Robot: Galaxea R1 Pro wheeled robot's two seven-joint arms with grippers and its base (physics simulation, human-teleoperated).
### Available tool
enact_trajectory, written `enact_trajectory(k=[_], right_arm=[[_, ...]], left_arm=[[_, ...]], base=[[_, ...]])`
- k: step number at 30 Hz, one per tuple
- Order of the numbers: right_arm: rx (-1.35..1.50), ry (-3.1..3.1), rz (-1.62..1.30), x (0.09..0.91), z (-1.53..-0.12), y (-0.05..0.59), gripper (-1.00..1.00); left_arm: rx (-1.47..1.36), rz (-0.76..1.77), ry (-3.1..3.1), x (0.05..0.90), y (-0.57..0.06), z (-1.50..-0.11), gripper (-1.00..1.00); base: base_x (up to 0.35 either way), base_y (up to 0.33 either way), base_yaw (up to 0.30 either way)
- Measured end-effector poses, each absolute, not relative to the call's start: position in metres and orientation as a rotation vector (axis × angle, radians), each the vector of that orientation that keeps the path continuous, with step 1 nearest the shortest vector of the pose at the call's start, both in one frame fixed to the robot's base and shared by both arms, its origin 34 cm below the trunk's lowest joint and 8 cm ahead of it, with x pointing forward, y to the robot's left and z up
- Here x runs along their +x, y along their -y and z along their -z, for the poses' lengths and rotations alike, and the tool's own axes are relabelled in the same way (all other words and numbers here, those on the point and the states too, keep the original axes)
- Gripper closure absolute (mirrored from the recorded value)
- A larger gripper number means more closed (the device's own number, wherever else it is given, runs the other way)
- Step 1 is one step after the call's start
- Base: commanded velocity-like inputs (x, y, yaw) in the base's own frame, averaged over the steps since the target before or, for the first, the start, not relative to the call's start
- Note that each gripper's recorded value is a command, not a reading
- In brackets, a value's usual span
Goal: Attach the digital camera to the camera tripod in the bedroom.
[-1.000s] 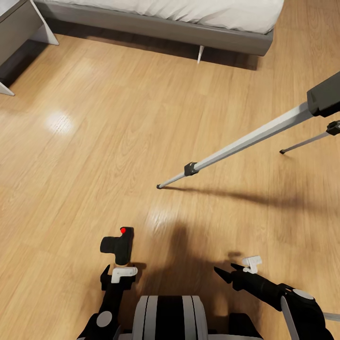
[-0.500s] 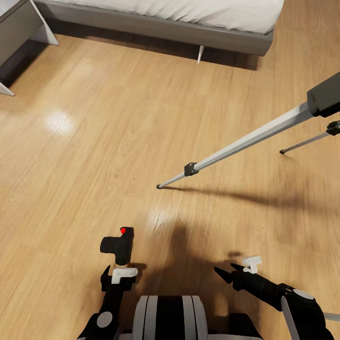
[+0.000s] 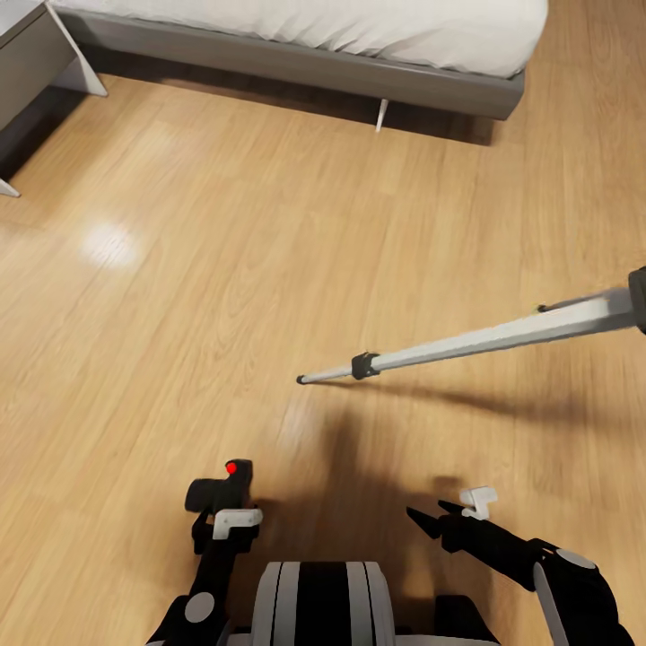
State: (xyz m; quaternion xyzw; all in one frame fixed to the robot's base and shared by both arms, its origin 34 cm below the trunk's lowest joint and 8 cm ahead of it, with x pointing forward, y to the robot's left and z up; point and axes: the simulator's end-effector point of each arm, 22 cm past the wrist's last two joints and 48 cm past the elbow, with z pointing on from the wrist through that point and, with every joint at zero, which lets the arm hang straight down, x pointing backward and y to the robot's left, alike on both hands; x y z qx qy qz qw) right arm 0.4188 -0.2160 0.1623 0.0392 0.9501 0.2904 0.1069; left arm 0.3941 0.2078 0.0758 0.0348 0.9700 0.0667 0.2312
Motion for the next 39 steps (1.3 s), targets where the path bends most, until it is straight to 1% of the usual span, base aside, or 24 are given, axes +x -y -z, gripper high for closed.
enact_trajectory(k=[6,17,18,39], right_arm=[[0.115,-2.797,-0.855,0.4189,-0.1622,0.2160,-1.00],[0.116,-2.798,-0.852,0.4191,-0.1622,0.2173,-1.00],[0.115,-2.798,-0.852,0.4191,-0.1622,0.2173,-1.00],[0.118,-2.800,-0.851,0.4186,-0.1619,0.2178,-1.00]], left_arm=[[0.093,-0.184,-2.666,0.3941,-0.2082,-0.0757,-1.00],[0.093,-0.185,-2.666,0.3939,-0.2083,-0.0756,-1.00],[0.093,-0.185,-2.666,0.3939,-0.2083,-0.0756,1.00],[0.088,-0.185,-2.654,0.3965,-0.2085,-0.0769,1.00]], base=[[0.116,0.000,0.000],[0.017,0.000,0.000],[0.003,0.000,0.000],[0.000,0.000,0.000]])
